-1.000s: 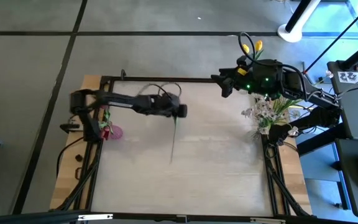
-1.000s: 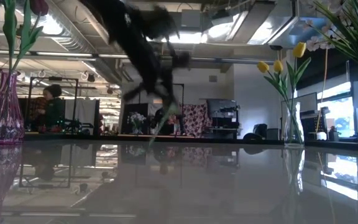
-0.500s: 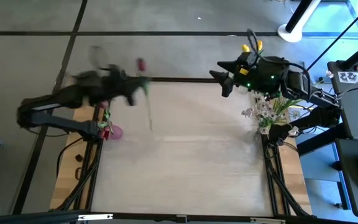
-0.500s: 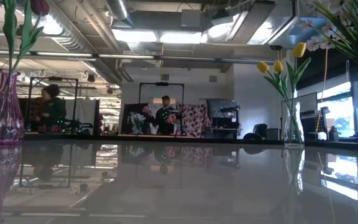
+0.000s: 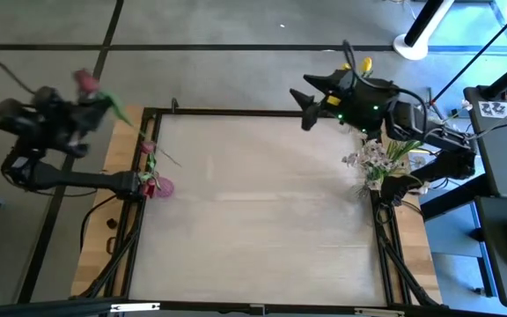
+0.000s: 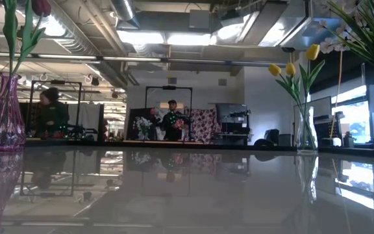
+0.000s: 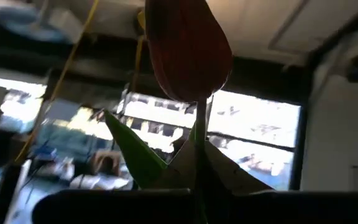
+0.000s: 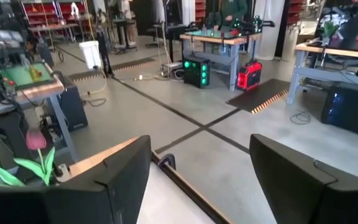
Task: Sort flowers into vase by color
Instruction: Put the red flower in the purple vase, then return to Home Position
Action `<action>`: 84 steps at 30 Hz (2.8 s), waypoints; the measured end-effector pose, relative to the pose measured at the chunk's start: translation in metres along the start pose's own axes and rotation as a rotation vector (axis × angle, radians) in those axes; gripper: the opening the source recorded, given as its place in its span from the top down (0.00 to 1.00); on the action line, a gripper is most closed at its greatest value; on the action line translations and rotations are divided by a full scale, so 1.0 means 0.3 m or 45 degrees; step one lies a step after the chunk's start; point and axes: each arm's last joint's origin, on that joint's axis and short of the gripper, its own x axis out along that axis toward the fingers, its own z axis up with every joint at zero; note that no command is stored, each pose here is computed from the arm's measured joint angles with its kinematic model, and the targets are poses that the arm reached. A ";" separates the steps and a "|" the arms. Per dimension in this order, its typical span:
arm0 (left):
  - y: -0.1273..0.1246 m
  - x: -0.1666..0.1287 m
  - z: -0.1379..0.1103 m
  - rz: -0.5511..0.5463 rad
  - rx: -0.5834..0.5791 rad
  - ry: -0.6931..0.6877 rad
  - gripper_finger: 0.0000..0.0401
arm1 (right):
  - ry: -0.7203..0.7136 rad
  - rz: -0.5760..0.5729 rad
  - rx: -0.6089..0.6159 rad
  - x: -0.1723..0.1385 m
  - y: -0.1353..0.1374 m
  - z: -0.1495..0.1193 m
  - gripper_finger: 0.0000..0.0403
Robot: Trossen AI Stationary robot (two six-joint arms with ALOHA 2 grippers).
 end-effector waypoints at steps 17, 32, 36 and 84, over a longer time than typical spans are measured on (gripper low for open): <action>-0.024 -0.256 0.275 -0.119 0.280 0.010 1.00 | 0.045 0.003 0.028 0.070 0.036 -0.040 0.32; 0.016 -0.217 0.054 -0.022 0.246 0.498 1.00 | 0.052 0.002 0.065 0.077 0.039 -0.045 0.32; 0.030 -0.263 0.016 -0.023 0.230 0.465 1.00 | 0.051 0.002 0.083 0.077 0.039 -0.045 0.32; 0.134 -0.365 -0.397 0.260 -0.048 0.869 0.78 | 0.073 0.065 0.139 0.076 0.043 -0.047 0.32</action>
